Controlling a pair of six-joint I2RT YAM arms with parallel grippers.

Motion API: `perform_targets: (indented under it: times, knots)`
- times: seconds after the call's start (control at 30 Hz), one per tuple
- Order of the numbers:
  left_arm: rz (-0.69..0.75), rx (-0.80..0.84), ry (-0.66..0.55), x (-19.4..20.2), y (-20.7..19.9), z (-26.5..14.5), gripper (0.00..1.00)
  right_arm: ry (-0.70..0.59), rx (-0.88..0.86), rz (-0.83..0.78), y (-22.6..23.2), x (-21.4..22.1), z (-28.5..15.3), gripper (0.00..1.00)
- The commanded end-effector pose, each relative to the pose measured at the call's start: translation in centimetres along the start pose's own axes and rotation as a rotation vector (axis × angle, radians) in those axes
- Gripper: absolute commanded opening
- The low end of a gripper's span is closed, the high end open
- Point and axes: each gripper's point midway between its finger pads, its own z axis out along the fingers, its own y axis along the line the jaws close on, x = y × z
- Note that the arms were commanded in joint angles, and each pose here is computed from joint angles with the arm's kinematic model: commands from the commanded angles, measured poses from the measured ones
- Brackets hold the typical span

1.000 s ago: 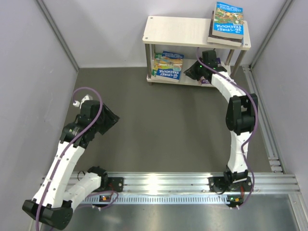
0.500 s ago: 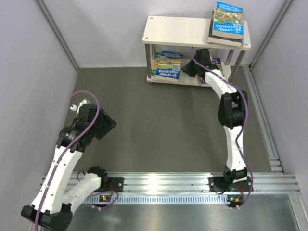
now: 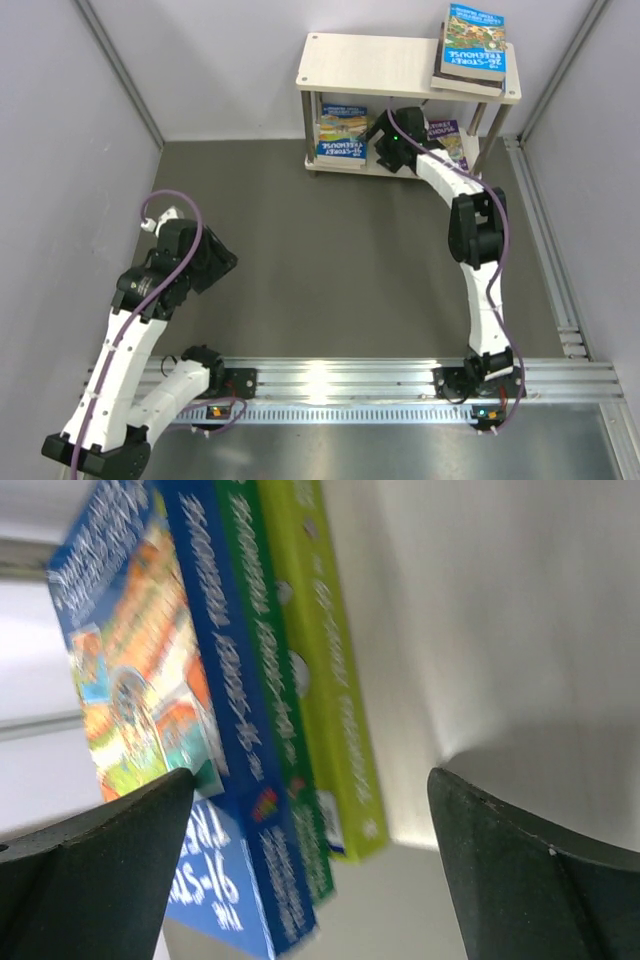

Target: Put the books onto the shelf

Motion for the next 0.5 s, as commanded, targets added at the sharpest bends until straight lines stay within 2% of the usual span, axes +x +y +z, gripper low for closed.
perform_targets:
  times: [0.0, 0.07, 0.23, 0.37, 0.43, 0.47]
  knots:
    - [0.017, 0.024, -0.021, -0.8, -0.7, -0.1, 0.62, -0.08, -0.124, -0.062, 5.4, -2.2, -5.1, 1.0]
    - [0.022, 0.035, -0.014, -0.6, -0.9, 0.1, 0.63, -0.09, -0.156, -0.075, 6.5, -2.5, -7.3, 1.0]
    - [0.041, 0.058, 0.005, -0.5, -1.9, 1.3, 0.68, -0.05, -0.164, -0.116, 5.7, -0.7, -10.7, 1.0]
    - [0.061, 0.064, 0.004, -0.9, -2.5, 2.1, 0.88, 0.008, -0.216, -0.153, 6.3, 1.9, -15.0, 1.0]
    - [0.1, 0.096, 0.021, -0.9, -3.4, 2.6, 0.98, 0.075, -0.213, -0.201, 5.1, 5.0, -16.0, 1.0]
    - [0.111, 0.106, 0.028, -0.9, -3.8, 2.8, 0.98, 0.114, -0.223, -0.237, 5.1, 7.4, -17.6, 1.0]
